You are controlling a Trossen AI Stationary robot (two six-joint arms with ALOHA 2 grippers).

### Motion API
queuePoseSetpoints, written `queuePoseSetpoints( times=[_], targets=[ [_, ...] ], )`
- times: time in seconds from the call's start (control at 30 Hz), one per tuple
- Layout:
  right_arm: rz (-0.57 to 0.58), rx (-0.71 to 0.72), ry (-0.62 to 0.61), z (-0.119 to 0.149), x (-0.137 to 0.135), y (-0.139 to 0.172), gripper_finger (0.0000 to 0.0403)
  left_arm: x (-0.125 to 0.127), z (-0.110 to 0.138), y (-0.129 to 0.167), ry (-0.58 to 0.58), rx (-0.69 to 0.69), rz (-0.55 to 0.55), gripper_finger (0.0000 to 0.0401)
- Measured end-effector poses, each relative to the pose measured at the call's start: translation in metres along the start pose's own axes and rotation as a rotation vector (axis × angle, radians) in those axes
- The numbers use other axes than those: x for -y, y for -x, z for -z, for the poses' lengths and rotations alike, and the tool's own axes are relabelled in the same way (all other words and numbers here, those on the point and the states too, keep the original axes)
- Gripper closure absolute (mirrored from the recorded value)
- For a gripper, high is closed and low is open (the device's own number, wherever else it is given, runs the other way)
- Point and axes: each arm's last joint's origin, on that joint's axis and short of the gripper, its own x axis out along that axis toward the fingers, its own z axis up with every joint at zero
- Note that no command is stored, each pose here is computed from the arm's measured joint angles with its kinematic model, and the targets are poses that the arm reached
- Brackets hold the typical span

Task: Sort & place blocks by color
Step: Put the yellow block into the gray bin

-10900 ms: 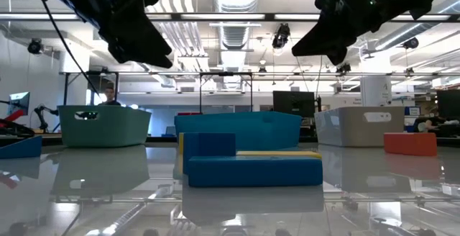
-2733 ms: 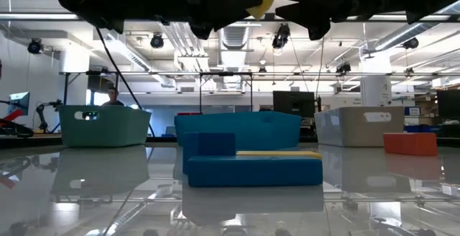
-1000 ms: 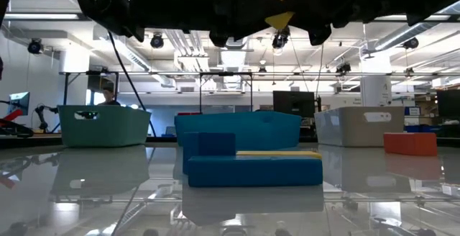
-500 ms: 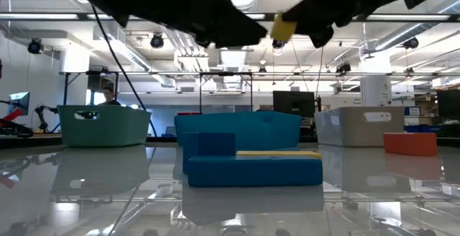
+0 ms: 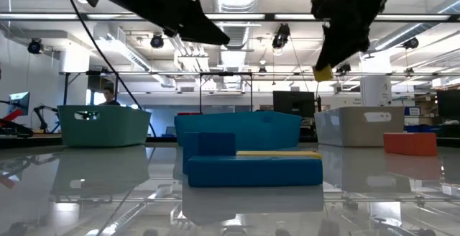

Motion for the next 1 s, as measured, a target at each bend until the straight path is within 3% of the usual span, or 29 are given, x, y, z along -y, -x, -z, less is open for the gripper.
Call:
queuePoseSetpoints(
  times=[0.43,0.6,0.8,1.0],
  targets=[
    [0.372,-0.125,-0.547,0.024,0.099,-0.044,0.0282,-0.004,-0.003,0.007,0.015,0.028,-0.006,0.0083],
    [0.478,-0.079,-0.622,0.026,0.118,-0.050,0.0279,-0.004,-0.002,0.007,0.014,0.024,-0.005,0.0083],
    [0.468,-0.038,-0.650,0.033,0.121,-0.072,0.0279,-0.004,-0.002,0.007,0.017,0.028,-0.014,0.0083],
    [0.501,-0.103,-0.659,0.041,0.121,-0.093,0.0275,-0.004,-0.002,0.006,0.019,0.027,-0.014,0.0083]
  ],
)
